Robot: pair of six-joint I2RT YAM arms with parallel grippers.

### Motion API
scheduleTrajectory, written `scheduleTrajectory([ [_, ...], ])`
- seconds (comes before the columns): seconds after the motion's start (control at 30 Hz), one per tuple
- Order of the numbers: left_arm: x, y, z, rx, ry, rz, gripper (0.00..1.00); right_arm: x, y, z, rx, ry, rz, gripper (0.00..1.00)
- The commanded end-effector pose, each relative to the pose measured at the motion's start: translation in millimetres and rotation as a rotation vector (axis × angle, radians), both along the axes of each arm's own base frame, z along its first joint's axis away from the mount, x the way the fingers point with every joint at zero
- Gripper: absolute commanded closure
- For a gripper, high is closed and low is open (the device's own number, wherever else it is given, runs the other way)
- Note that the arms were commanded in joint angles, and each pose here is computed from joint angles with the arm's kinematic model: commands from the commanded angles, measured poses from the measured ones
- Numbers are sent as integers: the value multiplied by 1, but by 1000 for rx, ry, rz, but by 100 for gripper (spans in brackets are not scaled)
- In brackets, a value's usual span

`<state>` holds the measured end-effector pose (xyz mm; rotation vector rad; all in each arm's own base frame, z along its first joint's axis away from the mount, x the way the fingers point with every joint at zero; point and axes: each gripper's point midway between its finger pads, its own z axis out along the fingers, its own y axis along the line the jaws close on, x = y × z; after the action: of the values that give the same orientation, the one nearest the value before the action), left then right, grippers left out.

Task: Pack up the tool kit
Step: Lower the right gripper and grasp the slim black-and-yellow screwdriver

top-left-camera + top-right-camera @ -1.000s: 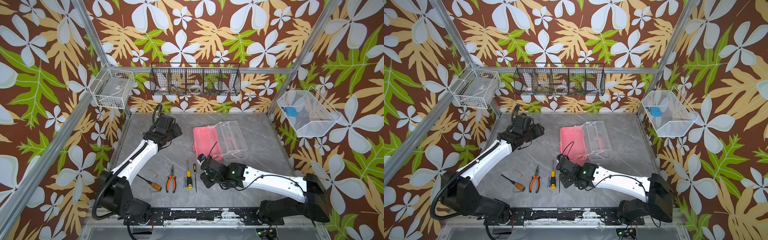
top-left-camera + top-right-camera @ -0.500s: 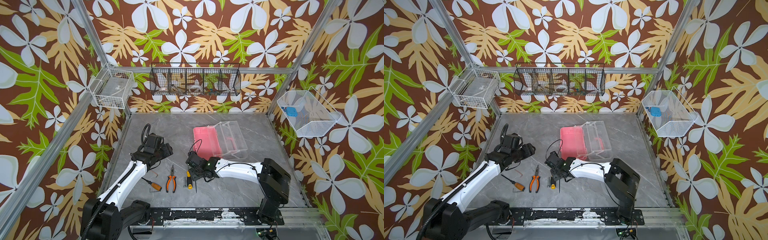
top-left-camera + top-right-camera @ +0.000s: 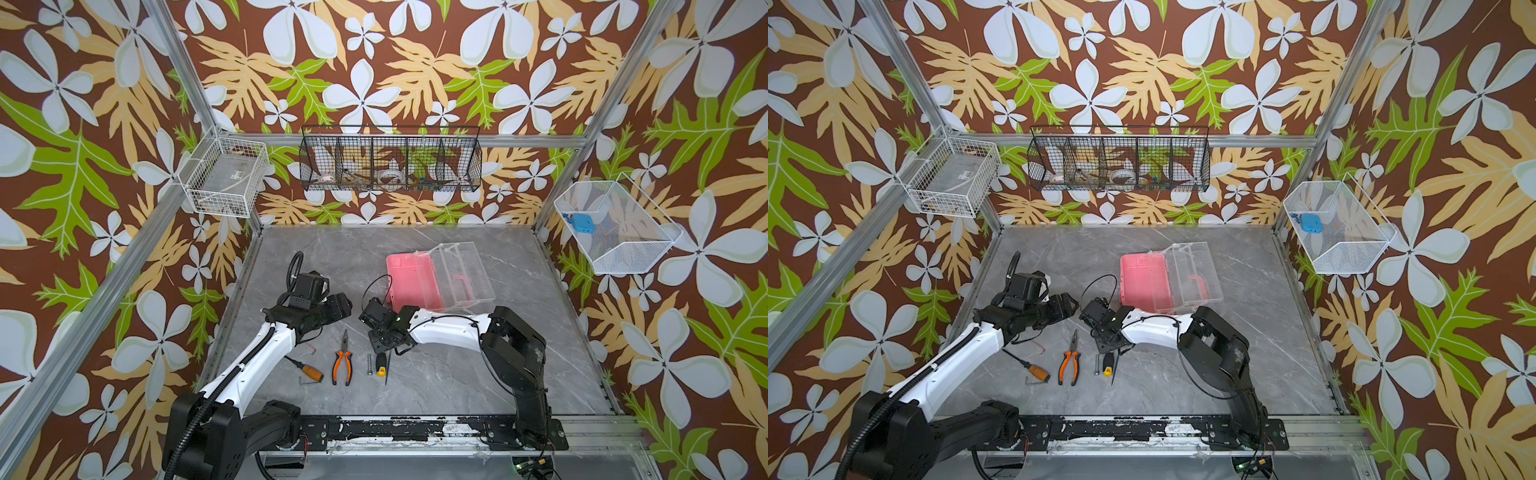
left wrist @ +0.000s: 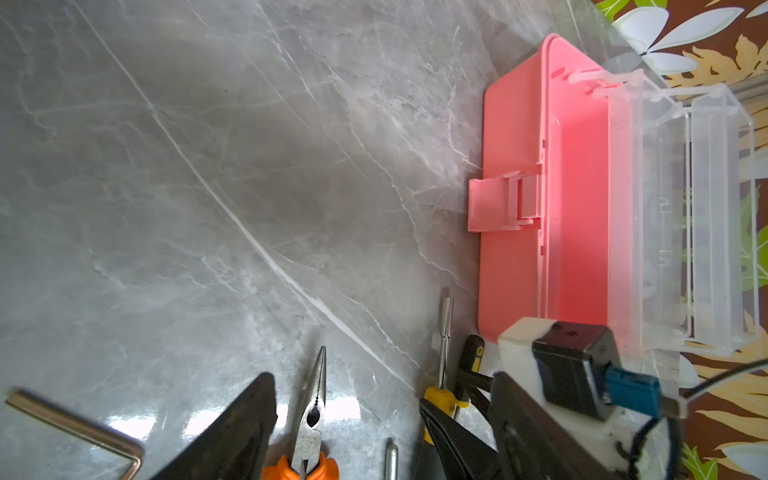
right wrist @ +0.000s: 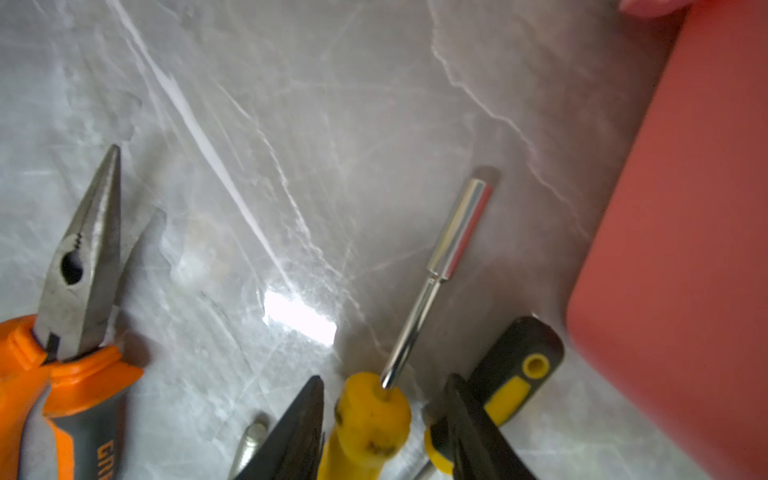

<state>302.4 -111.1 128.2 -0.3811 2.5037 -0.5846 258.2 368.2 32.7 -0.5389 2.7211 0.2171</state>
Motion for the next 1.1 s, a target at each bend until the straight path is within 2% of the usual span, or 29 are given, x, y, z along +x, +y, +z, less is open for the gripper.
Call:
scheduleTrajectory([
  [0.0, 0, -2, -1, -10, -9, -10, 18, -2, -2, 13, 19, -8, -10, 51],
  [0.13, 3, -1, -2, -28, -8, 28, 18, -5, -10, 38, 40, -43, 21, 50],
  [0.23, 10, 1, 0, -46, -11, 76, 18, -12, -25, 42, 25, -47, 43, 49],
  [0.3, 15, 0, 3, -68, -15, 103, 18, -21, -34, 33, 9, -12, 66, 56],
  [0.4, 22, 3, 6, -73, -33, 144, 20, -30, -44, 23, 11, 19, 83, 73],
  [0.47, 25, 4, 5, -79, -35, 164, 20, -34, -46, 19, 43, 33, 83, 75],
  [0.5, 26, 3, 4, -91, -33, 168, 20, -35, -48, 18, 50, 39, 80, 73],
  [0.6, 28, -4, 1, -117, -28, 142, 19, -31, -47, 14, 68, 49, 66, 60],
  [0.8, 30, -11, -7, -98, 13, 84, 20, -9, -27, 17, 137, 67, 31, 50],
  [0.93, 29, -9, -6, -91, -7, 81, 20, 5, -21, 5, 126, 97, 16, 49],
  [1.07, 30, -9, -8, -75, -4, 69, 20, 16, -23, -6, 87, 112, 10, 52],
])
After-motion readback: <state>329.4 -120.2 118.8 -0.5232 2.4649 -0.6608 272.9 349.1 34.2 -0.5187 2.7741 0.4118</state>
